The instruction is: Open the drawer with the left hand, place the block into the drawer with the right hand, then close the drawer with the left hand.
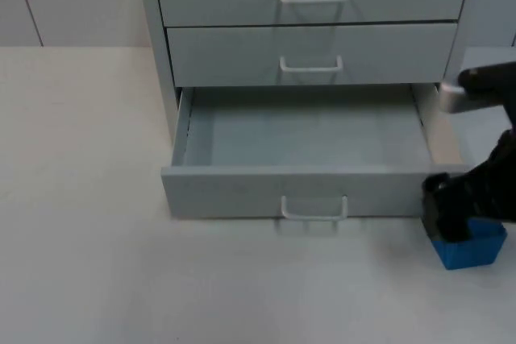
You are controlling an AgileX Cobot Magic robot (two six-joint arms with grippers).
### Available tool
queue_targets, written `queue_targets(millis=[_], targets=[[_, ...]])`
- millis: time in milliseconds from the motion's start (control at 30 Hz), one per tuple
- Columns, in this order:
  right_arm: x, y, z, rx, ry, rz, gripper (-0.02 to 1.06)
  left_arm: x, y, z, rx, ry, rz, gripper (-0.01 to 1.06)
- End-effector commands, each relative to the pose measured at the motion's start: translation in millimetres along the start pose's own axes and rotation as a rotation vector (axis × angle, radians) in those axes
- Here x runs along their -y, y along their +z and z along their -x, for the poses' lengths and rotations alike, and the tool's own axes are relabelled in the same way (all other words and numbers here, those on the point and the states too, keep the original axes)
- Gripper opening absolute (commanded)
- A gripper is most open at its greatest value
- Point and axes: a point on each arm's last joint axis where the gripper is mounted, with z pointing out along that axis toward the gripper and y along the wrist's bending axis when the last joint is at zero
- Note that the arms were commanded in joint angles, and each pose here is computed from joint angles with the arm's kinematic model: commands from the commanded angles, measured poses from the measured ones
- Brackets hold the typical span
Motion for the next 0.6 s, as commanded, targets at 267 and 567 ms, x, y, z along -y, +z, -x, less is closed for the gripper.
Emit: queue_targets(millis=[267, 567], targets=[[-1, 20, 0, 0.051, 0.032, -0.039, 0.96, 1, -9, -1, 0.062, 0.019, -0.001, 1.05], [1, 24, -3, 0.033, 0.054, -0.071, 0.31, 1, -9, -1, 0.07, 0.019, 0.001, 1.05]])
